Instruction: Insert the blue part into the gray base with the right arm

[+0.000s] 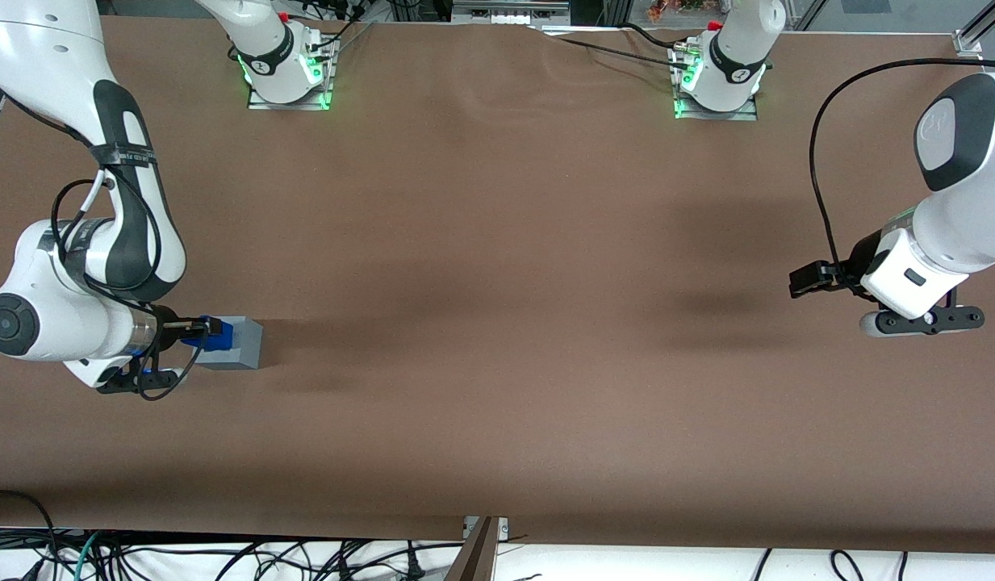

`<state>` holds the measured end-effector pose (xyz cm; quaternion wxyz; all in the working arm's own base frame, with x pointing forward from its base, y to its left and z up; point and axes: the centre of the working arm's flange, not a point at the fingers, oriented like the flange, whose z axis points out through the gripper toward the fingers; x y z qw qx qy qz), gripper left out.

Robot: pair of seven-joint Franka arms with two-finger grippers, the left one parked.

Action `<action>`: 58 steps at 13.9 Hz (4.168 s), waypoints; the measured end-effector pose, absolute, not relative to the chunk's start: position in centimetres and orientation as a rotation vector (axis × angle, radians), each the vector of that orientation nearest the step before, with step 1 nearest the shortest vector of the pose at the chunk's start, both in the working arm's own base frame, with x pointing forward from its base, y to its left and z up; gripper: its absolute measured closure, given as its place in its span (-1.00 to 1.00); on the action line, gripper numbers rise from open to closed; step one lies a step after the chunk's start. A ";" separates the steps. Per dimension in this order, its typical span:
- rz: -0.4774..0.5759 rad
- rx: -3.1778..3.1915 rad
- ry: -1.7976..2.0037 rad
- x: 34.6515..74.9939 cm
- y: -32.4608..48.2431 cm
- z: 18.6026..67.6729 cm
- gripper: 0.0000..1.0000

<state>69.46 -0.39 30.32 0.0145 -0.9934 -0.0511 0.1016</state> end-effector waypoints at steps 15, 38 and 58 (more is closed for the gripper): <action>0.333 -3.115 -0.178 69.4 -0.6 29.7 0.00; 0.286 -3.123 -0.170 69.9 -0.5 29.4 0.00; 0.310 -3.123 -0.194 67.3 0.3 42.4 -0.99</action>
